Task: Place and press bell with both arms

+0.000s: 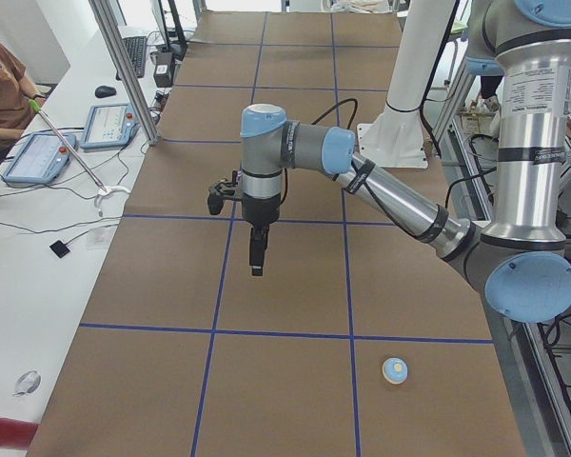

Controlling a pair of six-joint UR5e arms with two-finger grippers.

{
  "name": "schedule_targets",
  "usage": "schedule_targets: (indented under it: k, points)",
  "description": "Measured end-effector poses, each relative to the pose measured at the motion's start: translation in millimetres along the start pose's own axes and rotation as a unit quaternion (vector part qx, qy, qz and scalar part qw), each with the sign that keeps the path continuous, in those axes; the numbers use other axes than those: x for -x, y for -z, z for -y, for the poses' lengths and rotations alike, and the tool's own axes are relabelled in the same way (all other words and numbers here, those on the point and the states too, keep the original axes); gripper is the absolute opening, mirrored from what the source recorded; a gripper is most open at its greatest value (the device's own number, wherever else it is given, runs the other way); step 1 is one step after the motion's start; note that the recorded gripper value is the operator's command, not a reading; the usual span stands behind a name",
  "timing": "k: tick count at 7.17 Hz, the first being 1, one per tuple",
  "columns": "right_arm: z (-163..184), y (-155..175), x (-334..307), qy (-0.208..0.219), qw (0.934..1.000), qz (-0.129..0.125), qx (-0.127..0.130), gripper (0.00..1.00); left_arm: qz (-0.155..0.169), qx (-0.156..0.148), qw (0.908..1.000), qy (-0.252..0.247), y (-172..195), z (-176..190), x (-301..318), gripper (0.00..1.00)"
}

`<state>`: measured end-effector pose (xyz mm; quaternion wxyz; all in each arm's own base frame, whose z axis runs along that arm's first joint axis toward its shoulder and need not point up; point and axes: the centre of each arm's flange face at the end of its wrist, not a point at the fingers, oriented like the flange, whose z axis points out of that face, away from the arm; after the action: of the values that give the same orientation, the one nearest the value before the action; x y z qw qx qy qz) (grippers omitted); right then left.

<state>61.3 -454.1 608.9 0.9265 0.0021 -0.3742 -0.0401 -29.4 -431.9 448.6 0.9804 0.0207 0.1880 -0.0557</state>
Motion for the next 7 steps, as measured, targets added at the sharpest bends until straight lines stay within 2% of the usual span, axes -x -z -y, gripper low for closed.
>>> schedule_targets:
  k: [1, 2, 3, 4, 6, 7]
  points:
    - [-2.1, 1.6, 1.8, 0.002, 1.0, 0.0, -0.002, 1.0, 0.028, 0.002, 0.9974, 0.066, -5.0, -16.3, -24.6, 1.0]
    - [-3.7, 3.5, 3.7, 0.003, 1.0, 0.0, -0.003, 1.0, 0.058, 0.002, 0.9897, 0.131, -17.5, -32.4, -42.1, 1.0]
    - [-4.1, 4.6, 4.9, 0.004, 1.0, 0.0, -0.005, 1.0, 0.095, -0.003, 0.9759, 0.196, -35.6, -48.9, -55.6, 1.0]
    - [-4.2, 7.0, 7.2, 0.007, 1.0, -0.001, -0.007, 1.0, 0.14, -0.012, 0.9561, 0.257, -61.1, -70.2, -68.9, 1.0]
    - [-5.4, 13.5, 13.6, 0.013, 0.9998, -0.001, -0.014, 1.0, 0.22, -0.031, 0.9074, 0.357, -117.8, -127.6, -95.1, 1.0]
    - [-5.8, 14.4, 14.5, 0.014, 0.9998, -0.001, -0.014, 1.0, 0.256, -0.047, 0.8798, 0.398, -145.2, -159.1, -104.9, 1.0]
